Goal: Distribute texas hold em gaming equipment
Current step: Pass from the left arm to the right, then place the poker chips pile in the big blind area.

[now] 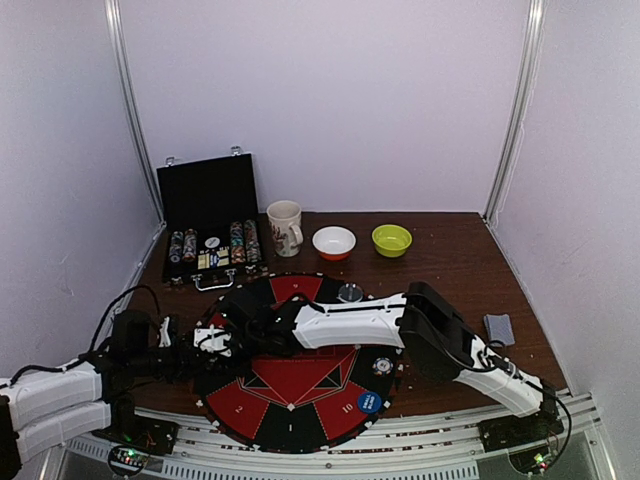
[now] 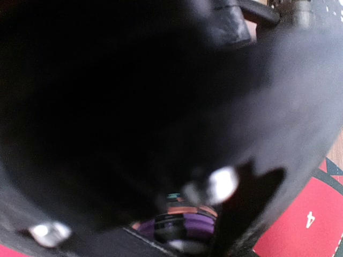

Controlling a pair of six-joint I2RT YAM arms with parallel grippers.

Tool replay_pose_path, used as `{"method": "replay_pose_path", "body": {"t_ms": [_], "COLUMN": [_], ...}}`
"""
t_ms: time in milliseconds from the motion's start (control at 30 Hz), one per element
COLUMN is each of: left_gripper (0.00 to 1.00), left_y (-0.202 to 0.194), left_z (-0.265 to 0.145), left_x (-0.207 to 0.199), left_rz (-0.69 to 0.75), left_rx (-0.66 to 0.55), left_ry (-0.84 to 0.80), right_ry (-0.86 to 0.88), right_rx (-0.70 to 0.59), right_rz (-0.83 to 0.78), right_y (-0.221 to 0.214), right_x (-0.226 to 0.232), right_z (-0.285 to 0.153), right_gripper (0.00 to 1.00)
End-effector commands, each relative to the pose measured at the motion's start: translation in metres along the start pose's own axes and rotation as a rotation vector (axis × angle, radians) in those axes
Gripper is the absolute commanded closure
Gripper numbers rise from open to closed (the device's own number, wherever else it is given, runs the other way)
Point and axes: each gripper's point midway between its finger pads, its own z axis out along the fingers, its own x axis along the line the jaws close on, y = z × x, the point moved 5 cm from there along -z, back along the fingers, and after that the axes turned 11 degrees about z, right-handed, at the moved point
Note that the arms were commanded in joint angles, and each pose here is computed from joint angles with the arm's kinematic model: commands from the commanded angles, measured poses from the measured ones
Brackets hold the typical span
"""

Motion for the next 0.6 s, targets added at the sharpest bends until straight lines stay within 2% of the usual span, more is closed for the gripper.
{"method": "replay_pose_path", "body": {"t_ms": [0,100,200,400,500,567], "left_gripper": [0.42,0.35,0.34,0.32,0.31,0.26], "left_y": [0.001,0.001,0.003,0.013,0.028,0.045], "left_z": [-0.002,-0.003,-0.004,-0.014,-0.030,-0.043], "left_x": [0.011,0.008,0.004,0.007,0.011,0.000], "left_rz": [-0.021,-0.019,-0.006,-0.021,-0.038,-0.011], "left_rx": [-0.069,-0.064,-0.055,-0.044,-0.107,-0.189], "left_ry": [0.034,0.017,0.014,0.142,0.249,0.261], "right_ry": [0.041,0.040,0.033,0.030,0.044,0.055], "right_rx": [0.090,0.112,0.129,0.167,0.183,0.188], "right_rz": [-0.035,-0.026,-0.029,-0.017,0.012,0.032], "right_y": [-0.008,-0.011,-0.013,-0.020,-0.024,-0.028], "right_x": [0.022,0.021,0.020,0.019,0.020,0.022], "right_z": [-0.007,-0.006,-0.007,-0.003,0.002,0.006], "right_gripper": [1.00,1.00,1.00,1.00,1.00,1.00]}}
